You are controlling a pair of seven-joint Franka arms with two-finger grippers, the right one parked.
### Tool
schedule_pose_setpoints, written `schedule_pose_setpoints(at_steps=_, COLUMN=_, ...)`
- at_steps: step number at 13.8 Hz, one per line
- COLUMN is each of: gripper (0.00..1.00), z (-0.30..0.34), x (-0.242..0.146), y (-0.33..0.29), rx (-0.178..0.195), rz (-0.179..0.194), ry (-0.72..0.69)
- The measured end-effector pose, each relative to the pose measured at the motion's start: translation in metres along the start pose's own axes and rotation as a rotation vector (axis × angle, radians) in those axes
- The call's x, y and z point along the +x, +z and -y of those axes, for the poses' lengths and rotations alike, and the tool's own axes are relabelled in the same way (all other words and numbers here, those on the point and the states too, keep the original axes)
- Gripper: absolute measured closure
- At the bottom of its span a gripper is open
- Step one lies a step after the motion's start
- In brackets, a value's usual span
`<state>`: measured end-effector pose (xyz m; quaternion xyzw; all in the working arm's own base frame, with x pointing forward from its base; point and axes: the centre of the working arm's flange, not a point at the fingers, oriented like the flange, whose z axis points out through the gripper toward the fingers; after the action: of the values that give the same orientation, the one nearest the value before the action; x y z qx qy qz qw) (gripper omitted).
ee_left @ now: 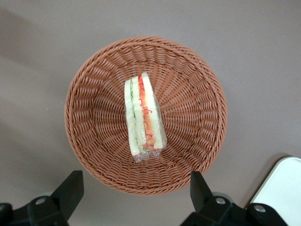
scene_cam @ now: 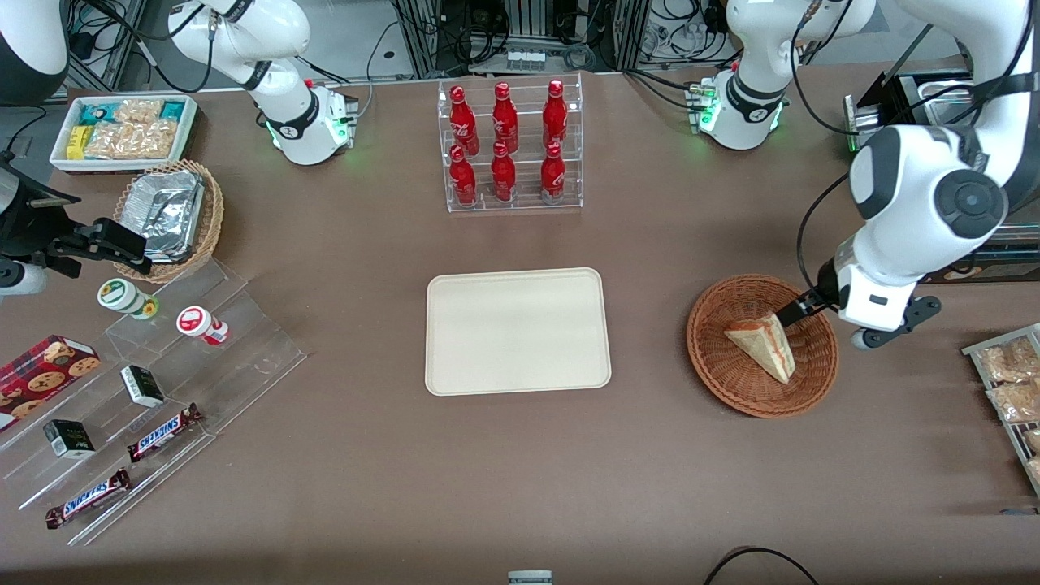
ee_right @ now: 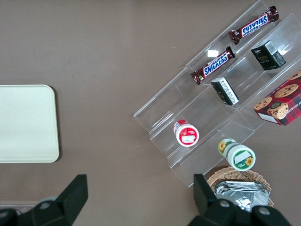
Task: Place sandwich from basket to tray
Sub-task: 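Lower the left gripper and close it on the triangular sandwich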
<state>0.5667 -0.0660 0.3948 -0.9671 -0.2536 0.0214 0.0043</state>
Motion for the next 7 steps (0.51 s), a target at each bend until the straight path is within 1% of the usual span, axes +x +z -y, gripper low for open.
schedule_pose_setpoints(at_steps=1, gripper=0.0, z=-0.002, x=0.001, y=0.009, rx=0.003, rz=0.005, ry=-0.011)
schedule_pose_setpoints(at_steps=4, gripper=0.0, z=-0.006, x=0.007, y=0.036, rx=-0.004, rz=0.0, ry=-0.027)
schedule_pose_setpoints(at_steps=7, gripper=0.0, z=-0.008, x=0.011, y=0.061, rx=-0.001, rz=0.007, ry=-0.049)
